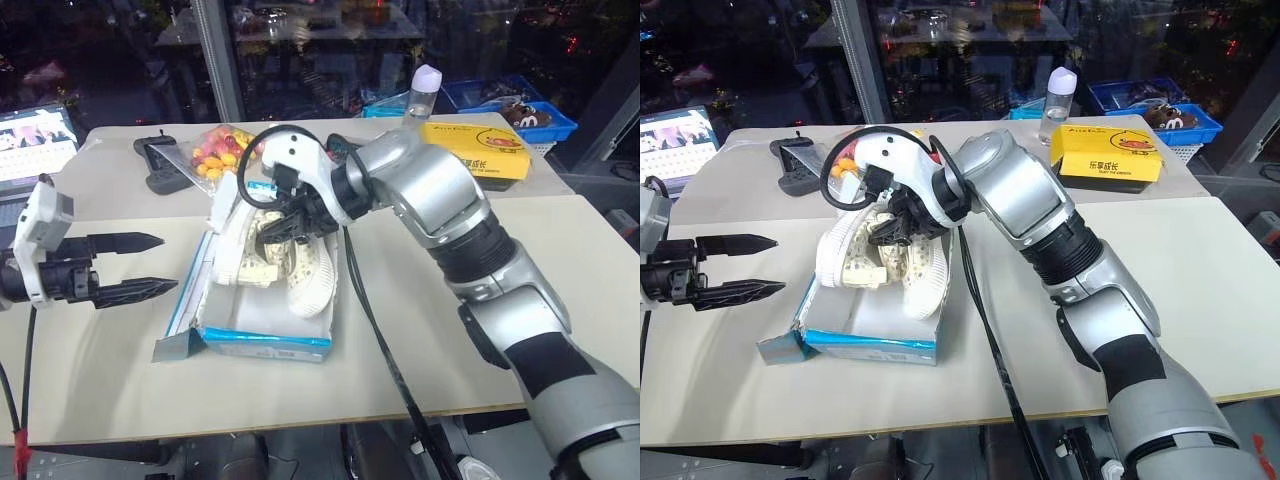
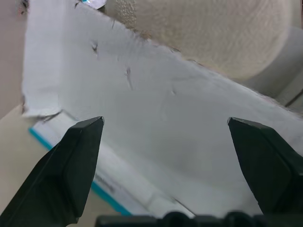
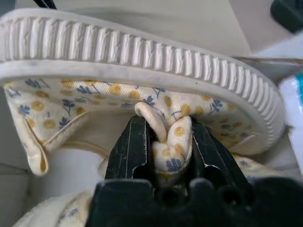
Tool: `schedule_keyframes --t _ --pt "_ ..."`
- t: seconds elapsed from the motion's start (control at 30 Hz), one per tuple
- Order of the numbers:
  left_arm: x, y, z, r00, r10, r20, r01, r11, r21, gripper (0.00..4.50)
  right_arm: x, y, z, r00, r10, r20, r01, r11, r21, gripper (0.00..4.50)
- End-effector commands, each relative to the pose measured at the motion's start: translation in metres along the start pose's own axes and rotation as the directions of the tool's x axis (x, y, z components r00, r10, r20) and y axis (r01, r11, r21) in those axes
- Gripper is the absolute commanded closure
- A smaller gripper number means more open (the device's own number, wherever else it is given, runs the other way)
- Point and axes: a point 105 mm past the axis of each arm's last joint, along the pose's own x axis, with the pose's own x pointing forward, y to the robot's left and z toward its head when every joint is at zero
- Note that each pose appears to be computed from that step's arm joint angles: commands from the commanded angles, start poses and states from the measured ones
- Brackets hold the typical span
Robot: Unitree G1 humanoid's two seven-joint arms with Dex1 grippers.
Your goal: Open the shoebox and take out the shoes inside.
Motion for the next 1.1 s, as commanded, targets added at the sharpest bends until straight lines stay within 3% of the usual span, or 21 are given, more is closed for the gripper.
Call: schedule_keyframes --t 0.03,0.07,0.13,0.17,0.23,0.27,0.37,0.67,0.9,1.03,1.1 --pt "-0.004 0.001 0.01 1.0 0.013 -0.003 -0.013 0.998 0.06 0.0 -0.015 -0.013 0.016 0.994 -0.112 0.001 0.111 0.984 -0.136 3.92" --pt "-0.003 0.001 0.01 1.0 0.009 0.003 -0.009 0.998 0.055 0.0 -0.018 -0.008 0.023 0.996 -0.072 0.047 0.077 0.991 -0.109 3.92" --pt "-0.003 0.001 0.009 1.0 0.008 -0.001 -0.008 0.998 0.056 0.0 -0.029 0.008 0.055 0.964 0.087 0.253 -0.113 0.99 0.087 3.92" --pt "-0.003 0.001 0.009 1.0 0.005 0.006 -0.006 0.999 0.049 0.0 -0.03 0.005 0.054 0.971 0.057 0.234 -0.071 0.996 0.048 3.92" --pt "-0.002 0.0 0.009 1.0 0.003 0.012 -0.003 0.999 0.04 0.0 -0.023 -0.016 0.025 0.99 -0.139 0.029 0.142 0.976 -0.167 3.92" --pt "-0.002 0.0 0.008 1.0 0.004 0.007 -0.004 0.999 0.045 0.0 -0.021 -0.02 0.014 0.984 -0.175 -0.033 0.163 0.96 -0.229 3.92" --pt "-0.002 0.0 0.007 1.0 0.001 0.005 -0.001 0.999 0.045 0.0 -0.027 -0.006 0.033 0.993 -0.037 0.109 0.041 0.998 -0.04 3.92" --pt "0.004 0.0 0.009 1.0 -0.015 0.018 0.014 0.998 0.053 0.0 -0.089 -0.054 0.014 0.936 -0.341 0.093 0.335 0.939 0.073 3.92" --pt "0.014 0.0 0.01 0.999 -0.038 0.037 0.036 0.997 0.061 0.0 -0.169 -0.102 -0.057 0.701 -0.704 -0.114 0.711 0.676 0.196 3.92" --pt "0.021 0.001 0.011 0.997 -0.064 0.052 0.061 0.996 0.057 0.0 -0.196 -0.097 -0.135 0.522 -0.779 -0.347 0.853 0.481 0.204 3.92" --pt "0.024 0.002 0.012 0.996 -0.071 0.05 0.067 0.996 0.061 0.0 -0.198 -0.089 -0.158 0.488 -0.776 -0.4 0.873 0.427 0.236 3.92"
